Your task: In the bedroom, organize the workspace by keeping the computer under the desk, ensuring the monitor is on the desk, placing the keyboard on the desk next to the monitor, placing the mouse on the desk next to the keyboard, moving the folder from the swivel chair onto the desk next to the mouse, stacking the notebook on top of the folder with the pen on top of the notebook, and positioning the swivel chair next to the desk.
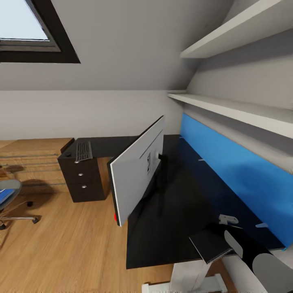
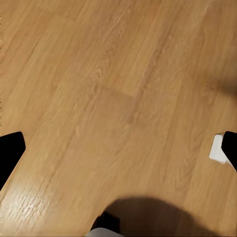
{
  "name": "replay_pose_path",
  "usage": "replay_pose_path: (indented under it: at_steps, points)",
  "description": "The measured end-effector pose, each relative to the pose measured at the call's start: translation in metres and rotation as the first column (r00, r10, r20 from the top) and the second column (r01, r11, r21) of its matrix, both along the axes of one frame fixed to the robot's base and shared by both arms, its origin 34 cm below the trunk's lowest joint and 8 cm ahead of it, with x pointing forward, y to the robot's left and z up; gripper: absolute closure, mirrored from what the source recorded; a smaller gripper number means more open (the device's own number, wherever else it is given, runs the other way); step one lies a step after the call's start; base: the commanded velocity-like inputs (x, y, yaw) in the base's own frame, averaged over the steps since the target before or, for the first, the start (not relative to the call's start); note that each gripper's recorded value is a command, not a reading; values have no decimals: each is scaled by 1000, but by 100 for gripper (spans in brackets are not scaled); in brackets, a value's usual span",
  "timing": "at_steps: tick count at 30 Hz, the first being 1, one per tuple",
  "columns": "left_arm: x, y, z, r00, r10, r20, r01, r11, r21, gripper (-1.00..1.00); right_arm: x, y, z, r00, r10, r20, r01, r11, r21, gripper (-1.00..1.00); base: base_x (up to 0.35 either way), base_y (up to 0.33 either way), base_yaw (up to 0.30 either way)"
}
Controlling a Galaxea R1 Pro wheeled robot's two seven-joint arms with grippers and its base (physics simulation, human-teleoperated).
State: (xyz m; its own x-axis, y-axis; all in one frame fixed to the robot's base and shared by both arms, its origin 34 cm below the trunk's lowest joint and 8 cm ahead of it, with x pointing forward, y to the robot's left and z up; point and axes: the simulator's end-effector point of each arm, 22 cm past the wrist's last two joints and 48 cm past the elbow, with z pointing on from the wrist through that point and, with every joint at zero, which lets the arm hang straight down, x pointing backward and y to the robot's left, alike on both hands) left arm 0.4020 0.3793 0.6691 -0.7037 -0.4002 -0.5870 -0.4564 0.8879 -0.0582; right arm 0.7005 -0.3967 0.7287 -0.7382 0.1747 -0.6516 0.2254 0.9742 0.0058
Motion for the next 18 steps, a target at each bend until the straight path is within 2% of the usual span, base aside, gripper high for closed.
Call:
replay_pose_path:
  at_steps: [7,18]
  points:
    - [0,0,0,1000,0,0,0,1000,0,-100,0,0,0,1000,-1,0,1,1000,0,-100,-169,0,0]
    - [0,0,0,1000,0,0,0,1000,1,-100,0,0,0,1000,1,2,-1,1000,0,-100,-22,0,0]
